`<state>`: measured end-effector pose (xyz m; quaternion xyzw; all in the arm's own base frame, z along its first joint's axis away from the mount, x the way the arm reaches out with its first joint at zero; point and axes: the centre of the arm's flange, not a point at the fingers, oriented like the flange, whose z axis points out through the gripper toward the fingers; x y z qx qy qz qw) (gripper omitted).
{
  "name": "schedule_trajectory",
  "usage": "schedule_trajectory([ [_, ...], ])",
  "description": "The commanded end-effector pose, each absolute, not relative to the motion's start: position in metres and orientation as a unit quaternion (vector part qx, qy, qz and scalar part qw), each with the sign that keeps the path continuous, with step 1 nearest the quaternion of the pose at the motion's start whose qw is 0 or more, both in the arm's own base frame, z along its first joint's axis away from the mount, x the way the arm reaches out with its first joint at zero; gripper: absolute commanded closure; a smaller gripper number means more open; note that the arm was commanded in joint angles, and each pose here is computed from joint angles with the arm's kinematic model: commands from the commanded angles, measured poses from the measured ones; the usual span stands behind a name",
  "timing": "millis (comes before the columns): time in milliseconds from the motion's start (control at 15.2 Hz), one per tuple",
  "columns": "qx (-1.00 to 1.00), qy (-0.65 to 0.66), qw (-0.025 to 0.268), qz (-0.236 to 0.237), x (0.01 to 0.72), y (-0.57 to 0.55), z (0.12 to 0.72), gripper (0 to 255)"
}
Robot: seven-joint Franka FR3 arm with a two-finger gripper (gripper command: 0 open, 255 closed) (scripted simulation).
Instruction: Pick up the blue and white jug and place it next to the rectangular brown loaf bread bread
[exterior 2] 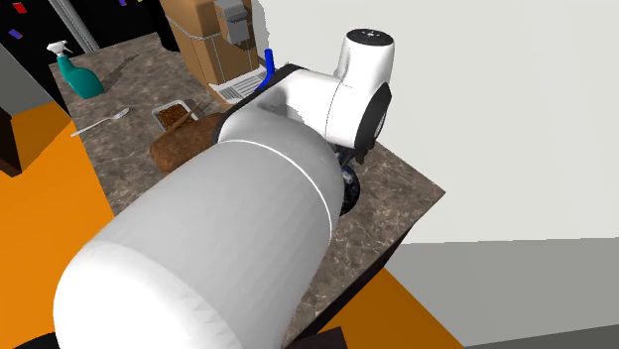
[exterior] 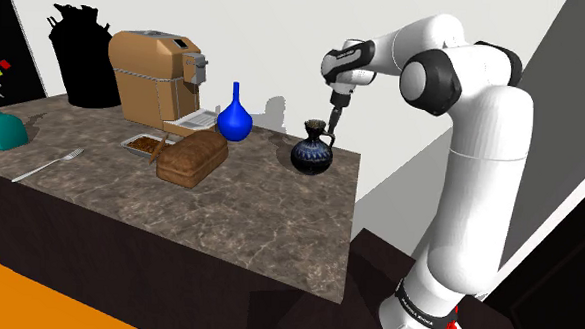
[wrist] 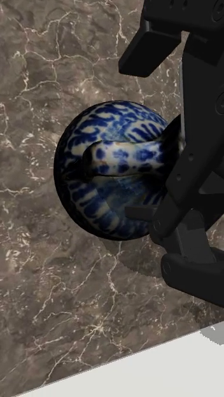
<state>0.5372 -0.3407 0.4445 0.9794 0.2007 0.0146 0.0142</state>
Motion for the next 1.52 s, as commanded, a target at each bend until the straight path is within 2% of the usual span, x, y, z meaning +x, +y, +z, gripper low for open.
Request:
schedule_trajectory([
  [0,0.979,0.205,0.014,0.015,0.542,-0.342,0.435,0],
  [396,0.979,0.205,0.014,0.015,0.543,-0.343,0.405,0],
  [858,0.979,0.205,0.014,0.015,0.543,-0.343,0.405,0],
  [924,0.979,0.205,0.014,0.015,0.543,-0.343,0.405,255],
  [1452,0.979,0.205,0.014,0.015,0.544,-0.343,0.406,255],
])
